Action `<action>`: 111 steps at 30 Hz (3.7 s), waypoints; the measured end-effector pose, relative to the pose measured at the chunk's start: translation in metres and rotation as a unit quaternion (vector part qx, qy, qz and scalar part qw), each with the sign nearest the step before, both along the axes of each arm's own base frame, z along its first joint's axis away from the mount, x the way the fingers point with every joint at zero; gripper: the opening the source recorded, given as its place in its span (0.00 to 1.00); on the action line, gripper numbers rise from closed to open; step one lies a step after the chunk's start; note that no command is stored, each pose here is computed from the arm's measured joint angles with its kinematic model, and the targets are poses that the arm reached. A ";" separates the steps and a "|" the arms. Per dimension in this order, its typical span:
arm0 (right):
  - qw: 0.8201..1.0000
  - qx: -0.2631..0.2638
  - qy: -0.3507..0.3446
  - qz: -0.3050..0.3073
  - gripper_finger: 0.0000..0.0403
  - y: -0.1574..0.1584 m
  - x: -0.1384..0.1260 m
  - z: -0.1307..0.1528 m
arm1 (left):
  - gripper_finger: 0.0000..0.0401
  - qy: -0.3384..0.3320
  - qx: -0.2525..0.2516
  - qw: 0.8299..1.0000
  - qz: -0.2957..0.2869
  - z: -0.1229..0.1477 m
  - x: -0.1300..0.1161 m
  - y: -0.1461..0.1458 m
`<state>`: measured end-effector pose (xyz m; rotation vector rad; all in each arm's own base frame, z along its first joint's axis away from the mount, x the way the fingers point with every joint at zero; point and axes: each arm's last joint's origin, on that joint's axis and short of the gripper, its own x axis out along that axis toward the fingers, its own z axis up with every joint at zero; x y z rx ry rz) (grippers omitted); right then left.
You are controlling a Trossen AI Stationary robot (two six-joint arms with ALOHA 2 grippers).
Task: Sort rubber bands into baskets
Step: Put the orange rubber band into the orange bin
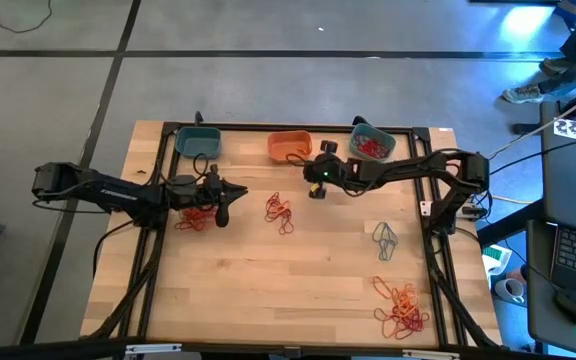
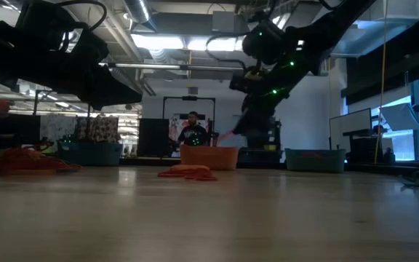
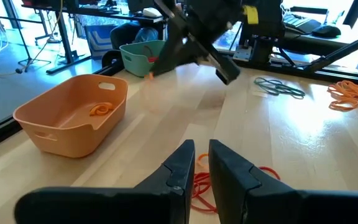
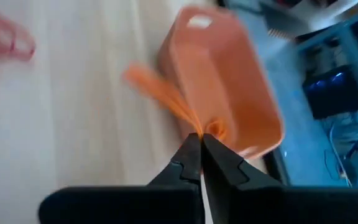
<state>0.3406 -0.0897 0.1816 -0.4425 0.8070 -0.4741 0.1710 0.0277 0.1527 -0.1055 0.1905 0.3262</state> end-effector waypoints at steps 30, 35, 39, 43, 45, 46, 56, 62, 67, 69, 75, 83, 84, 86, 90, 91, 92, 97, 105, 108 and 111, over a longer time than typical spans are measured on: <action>0.972 0.107 -0.189 -0.091 0.49 -0.076 -0.008 0.002 | 0.11 0.000 0.000 1.000 0.000 0.000 0.000 0.000; 0.975 0.135 -0.160 -0.070 0.59 -0.070 -0.009 -0.003 | 0.11 0.000 0.000 1.000 0.000 0.000 0.000 0.000; 0.972 0.191 -0.138 0.002 0.60 -0.050 -0.004 -0.005 | 0.11 0.000 0.000 1.000 0.000 0.000 0.000 0.000; 0.953 0.259 -0.118 0.100 0.58 -0.024 0.004 -0.008 | 0.11 0.000 0.000 1.000 0.000 0.000 0.000 0.000; 0.949 0.265 -0.109 0.133 0.57 -0.012 0.007 -0.008 | 0.11 0.000 0.000 1.000 0.000 0.000 0.000 0.000; 0.948 0.263 -0.104 0.143 0.57 -0.007 0.009 -0.010 | 0.11 0.000 0.000 1.000 0.000 0.000 0.000 0.000; 0.947 0.264 -0.067 0.170 0.50 0.014 0.023 -0.045 | 0.11 0.001 0.002 1.000 0.000 0.000 0.000 0.000; 0.947 0.268 -0.045 0.172 0.42 0.013 0.026 -0.065 | 0.11 0.001 0.002 1.000 0.000 0.000 0.000 0.000; 0.947 0.262 -0.054 0.177 0.35 0.012 0.030 -0.075 | 0.11 0.001 0.002 1.000 0.000 0.000 0.000 0.000; 0.947 0.259 -0.061 0.180 0.33 0.012 0.032 -0.080 | 0.11 0.001 0.002 1.000 0.000 0.000 0.000 0.000; 0.949 0.239 -0.062 0.198 0.22 0.011 0.035 -0.084 | 0.11 0.001 0.002 1.000 0.000 0.000 0.000 0.000; 0.954 0.215 -0.067 0.198 0.02 0.010 0.036 -0.084 | 0.11 0.001 0.002 1.000 0.000 0.000 0.000 0.000; 0.955 0.213 -0.067 0.196 0.03 0.010 0.036 -0.084 | 0.11 0.001 0.002 1.000 0.000 0.000 0.000 0.000; 0.958 0.207 -0.067 0.189 0.03 0.009 0.036 -0.084 | 0.11 0.001 0.002 1.000 0.000 0.000 0.000 0.000; 0.962 0.197 -0.067 0.178 0.01 0.009 0.036 -0.084 | 0.11 0.001 0.002 1.000 0.000 0.000 0.000 0.000; 0.962 0.196 -0.067 0.176 0.01 0.008 0.036 -0.084 | 0.11 0.001 0.002 1.000 0.000 0.000 0.000 0.000; 0.963 0.194 -0.067 0.174 0.01 0.008 0.036 -0.082 | 0.11 0.001 0.002 1.000 0.000 0.000 0.000 0.000; 0.976 0.163 -0.058 0.134 0.01 0.008 0.032 -0.071 | 0.11 0.003 0.002 1.000 0.000 0.000 0.000 0.000; 0.986 0.120 -0.074 0.086 0.00 0.013 0.028 -0.043 | 0.11 0.004 0.002 1.000 0.000 -0.001 0.000 0.000; 0.991 0.102 -0.068 0.055 0.00 0.011 0.024 -0.035 | 0.11 0.004 0.002 1.000 0.000 -0.001 0.000 0.000; 0.995 0.075 -0.068 0.023 0.00 0.009 0.020 -0.026 | 0.11 0.004 0.002 1.000 0.000 -0.001 0.000 0.000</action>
